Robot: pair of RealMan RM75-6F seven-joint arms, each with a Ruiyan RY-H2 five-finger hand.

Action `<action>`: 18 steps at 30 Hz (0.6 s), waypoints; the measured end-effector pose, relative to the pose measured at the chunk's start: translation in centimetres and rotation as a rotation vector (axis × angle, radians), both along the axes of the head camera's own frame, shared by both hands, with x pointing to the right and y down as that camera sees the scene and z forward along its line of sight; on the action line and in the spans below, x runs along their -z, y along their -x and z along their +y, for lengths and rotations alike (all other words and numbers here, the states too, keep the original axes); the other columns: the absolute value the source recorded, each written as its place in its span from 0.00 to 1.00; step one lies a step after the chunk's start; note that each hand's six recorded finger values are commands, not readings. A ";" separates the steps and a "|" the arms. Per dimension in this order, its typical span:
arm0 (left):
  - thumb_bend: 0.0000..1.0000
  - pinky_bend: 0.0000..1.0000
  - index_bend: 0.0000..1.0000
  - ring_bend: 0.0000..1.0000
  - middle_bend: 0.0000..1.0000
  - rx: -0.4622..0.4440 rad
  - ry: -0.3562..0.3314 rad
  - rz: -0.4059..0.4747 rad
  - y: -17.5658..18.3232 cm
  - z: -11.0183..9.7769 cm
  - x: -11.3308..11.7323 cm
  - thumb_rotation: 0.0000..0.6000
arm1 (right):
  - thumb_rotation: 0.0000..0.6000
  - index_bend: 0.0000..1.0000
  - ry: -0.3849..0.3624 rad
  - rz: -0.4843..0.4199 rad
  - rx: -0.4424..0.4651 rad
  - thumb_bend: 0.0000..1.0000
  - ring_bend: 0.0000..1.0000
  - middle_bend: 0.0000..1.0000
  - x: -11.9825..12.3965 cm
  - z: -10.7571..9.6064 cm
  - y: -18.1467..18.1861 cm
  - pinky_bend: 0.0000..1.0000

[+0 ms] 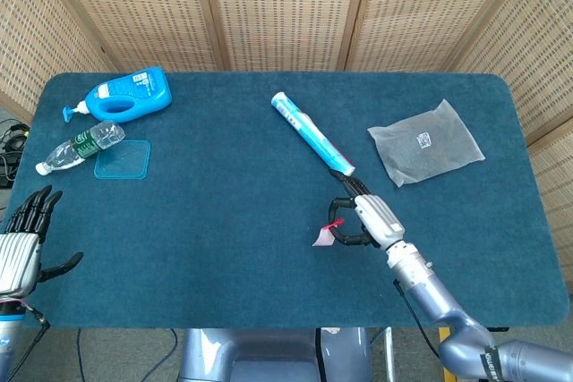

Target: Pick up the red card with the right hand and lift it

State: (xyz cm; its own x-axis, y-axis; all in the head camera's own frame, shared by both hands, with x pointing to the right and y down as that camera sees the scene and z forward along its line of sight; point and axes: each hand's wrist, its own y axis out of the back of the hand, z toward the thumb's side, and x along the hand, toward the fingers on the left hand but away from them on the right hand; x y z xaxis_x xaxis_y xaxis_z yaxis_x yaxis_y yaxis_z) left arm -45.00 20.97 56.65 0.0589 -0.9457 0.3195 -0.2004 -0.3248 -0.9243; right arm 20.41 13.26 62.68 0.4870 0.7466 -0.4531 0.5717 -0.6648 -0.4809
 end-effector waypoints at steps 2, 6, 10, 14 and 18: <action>0.19 0.10 0.00 0.00 0.00 0.002 -0.002 0.001 0.0 0.0 0.1 1.00 | 1.00 0.62 0.016 -0.017 0.003 0.53 0.00 0.07 0.3 0.2 -0.3 0.00; 0.19 0.10 0.00 0.00 0.00 0.004 -0.003 0.003 0.1 0.0 0.1 1.00 | 1.00 0.63 0.045 -0.036 0.024 0.53 0.00 0.07 1.2 0.7 -1.5 0.00; 0.19 0.10 0.00 0.00 0.00 0.004 -0.001 0.004 0.1 -0.1 0.1 1.00 | 1.00 0.63 0.079 -0.061 0.035 0.53 0.00 0.07 1.8 1.3 -2.4 0.00; 0.19 0.10 0.00 0.00 0.00 0.003 0.000 0.004 0.1 0.0 0.0 1.00 | 1.00 0.63 0.123 -0.092 0.036 0.53 0.00 0.07 2.0 1.8 -3.2 0.00; 0.19 0.10 0.00 0.00 0.00 0.001 0.001 0.001 0.0 0.0 0.0 1.00 | 1.00 0.63 0.154 -0.129 0.042 0.53 0.00 0.07 2.5 2.2 -4.0 0.00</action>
